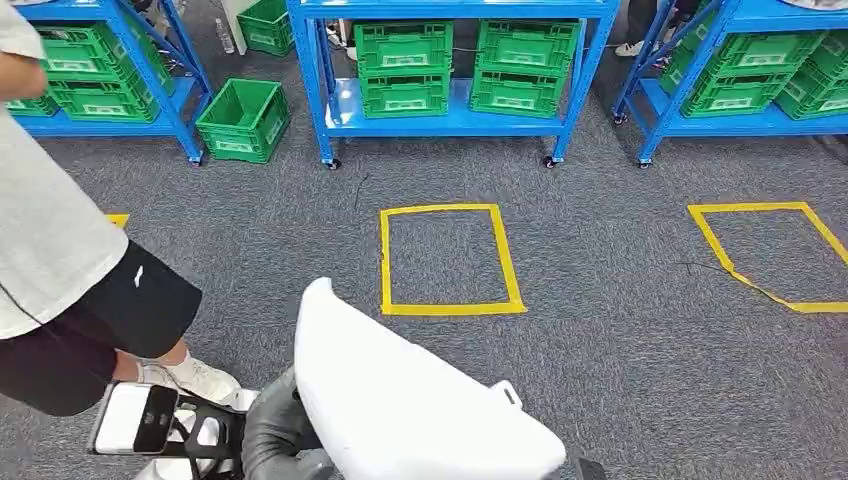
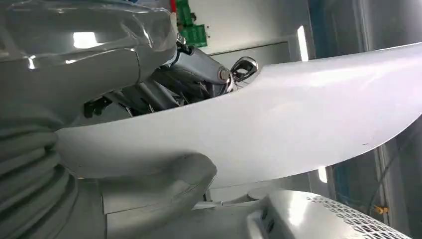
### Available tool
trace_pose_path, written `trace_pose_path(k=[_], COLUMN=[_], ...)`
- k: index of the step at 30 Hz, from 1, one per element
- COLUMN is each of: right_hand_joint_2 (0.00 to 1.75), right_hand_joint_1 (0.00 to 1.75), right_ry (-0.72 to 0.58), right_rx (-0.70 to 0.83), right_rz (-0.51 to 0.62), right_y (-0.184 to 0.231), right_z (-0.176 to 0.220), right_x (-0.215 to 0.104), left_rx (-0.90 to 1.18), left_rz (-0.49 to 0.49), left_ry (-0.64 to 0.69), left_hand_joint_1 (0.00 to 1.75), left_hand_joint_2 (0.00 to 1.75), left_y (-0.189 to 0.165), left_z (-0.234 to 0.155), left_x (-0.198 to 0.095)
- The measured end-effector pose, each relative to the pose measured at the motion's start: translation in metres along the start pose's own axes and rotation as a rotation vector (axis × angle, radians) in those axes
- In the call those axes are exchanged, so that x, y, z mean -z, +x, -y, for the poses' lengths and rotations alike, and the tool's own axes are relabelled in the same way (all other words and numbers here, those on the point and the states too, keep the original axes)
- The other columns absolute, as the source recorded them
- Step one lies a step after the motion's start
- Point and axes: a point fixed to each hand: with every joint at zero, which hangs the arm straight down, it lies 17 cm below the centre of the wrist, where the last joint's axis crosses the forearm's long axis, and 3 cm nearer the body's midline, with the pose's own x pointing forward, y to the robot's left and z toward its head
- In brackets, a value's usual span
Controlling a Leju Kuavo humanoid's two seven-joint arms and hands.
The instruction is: Take the parts from the cabinet and place them on the table.
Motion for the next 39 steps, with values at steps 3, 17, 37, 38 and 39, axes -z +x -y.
trace_pose_path(k=[3, 17, 37, 38, 39], right_hand_joint_2=[0.00, 0.00, 0.00, 0.00, 0.00], right_hand_joint_1=[0.00, 0.00, 0.00, 0.00, 0.00], right_ry=[-0.013, -0.023, 0.019, 0.023, 0.025], right_rx=[-0.009, -0.046, -0.100, -0.100, -0.099], right_rz=[-0.004, -0.015, 0.006, 0.007, 0.007], right_y=[-0.004, -0.016, 0.005, 0.007, 0.007], right_z=[0.007, 0.017, 0.010, 0.008, 0.007], right_x=[0.000, -0.002, 0.003, 0.003, 0.004], left_rx=[-0.003, -0.018, 0.009, 0.014, 0.017], left_rz=[-0.005, -0.002, 0.007, 0.004, 0.002], left_ry=[0.003, 0.024, 0.030, 0.027, 0.029], left_hand_joint_1=[1.75, 1.75, 1.75, 1.75, 1.75], left_hand_joint_2=[1.75, 1.75, 1.75, 1.75, 1.75], left_y=[-0.002, -0.006, -0.003, -0.003, -0.003], left_z=[-0.001, -0.002, -0.006, -0.006, -0.007], left_x=[-0.001, -0.009, -0.009, -0.009, -0.008])
